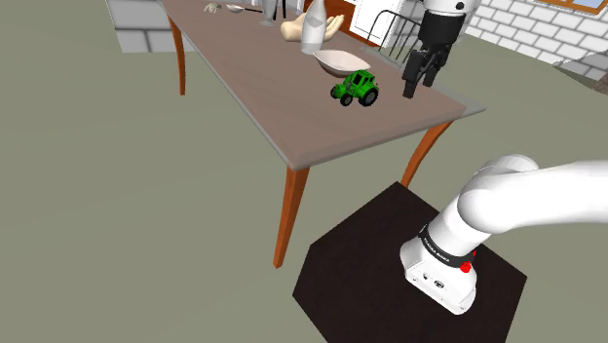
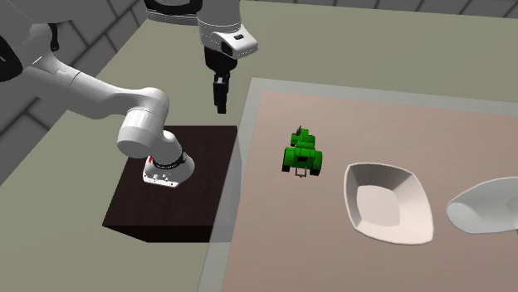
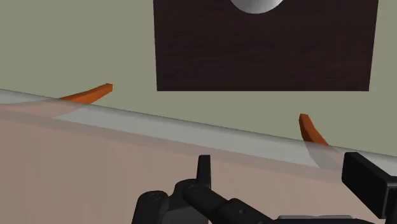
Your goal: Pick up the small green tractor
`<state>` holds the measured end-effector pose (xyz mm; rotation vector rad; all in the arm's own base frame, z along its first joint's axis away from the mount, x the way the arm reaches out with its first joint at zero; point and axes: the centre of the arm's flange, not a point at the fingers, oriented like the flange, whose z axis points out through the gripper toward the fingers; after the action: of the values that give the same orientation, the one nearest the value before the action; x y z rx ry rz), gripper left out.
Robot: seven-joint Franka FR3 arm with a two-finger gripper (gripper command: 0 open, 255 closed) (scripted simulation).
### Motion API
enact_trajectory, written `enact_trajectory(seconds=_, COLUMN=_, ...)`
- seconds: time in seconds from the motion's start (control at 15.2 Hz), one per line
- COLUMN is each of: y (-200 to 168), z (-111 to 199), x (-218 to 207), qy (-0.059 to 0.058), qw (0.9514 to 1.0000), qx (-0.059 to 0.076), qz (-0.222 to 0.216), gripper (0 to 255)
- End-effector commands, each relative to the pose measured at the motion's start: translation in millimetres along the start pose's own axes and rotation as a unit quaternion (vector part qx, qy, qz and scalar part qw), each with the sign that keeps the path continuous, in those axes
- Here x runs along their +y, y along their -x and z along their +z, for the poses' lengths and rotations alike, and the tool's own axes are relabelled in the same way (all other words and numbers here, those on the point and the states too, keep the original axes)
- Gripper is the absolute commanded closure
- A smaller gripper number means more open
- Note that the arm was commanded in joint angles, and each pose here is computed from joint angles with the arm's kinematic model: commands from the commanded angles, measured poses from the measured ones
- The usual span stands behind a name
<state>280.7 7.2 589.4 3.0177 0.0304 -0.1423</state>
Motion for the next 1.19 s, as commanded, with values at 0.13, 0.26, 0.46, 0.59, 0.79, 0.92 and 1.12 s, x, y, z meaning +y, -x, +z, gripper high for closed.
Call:
enact_trajectory(seconds=0.13, y=-28, z=1, x=5, qy=-0.010, qw=0.9999, qx=-0.007, qz=0.012, gripper=0)
enact_trajectory(seconds=0.26, y=-56, z=3, x=12, qy=-0.020, qw=0.9994, qx=-0.013, qz=0.024, gripper=0)
enact_trajectory(seconds=0.46, y=-98, z=7, x=22, qy=-0.034, qw=0.9983, qx=-0.023, qz=0.042, gripper=0)
enact_trajectory(seconds=0.59, y=-126, z=10, x=30, qy=-0.044, qw=0.9971, qx=-0.030, qz=0.054, gripper=0)
enact_trajectory(seconds=0.79, y=-167, z=15, x=42, qy=-0.059, qw=0.9949, qx=-0.040, qz=0.072, gripper=0)
enact_trajectory(seconds=0.92, y=-194, z=19, x=51, qy=-0.068, qw=0.9930, qx=-0.046, qz=0.084, gripper=0)
enact_trajectory(seconds=1.12, y=-234, z=27, x=66, qy=-0.083, qw=0.9897, qx=-0.056, qz=0.102, gripper=0)
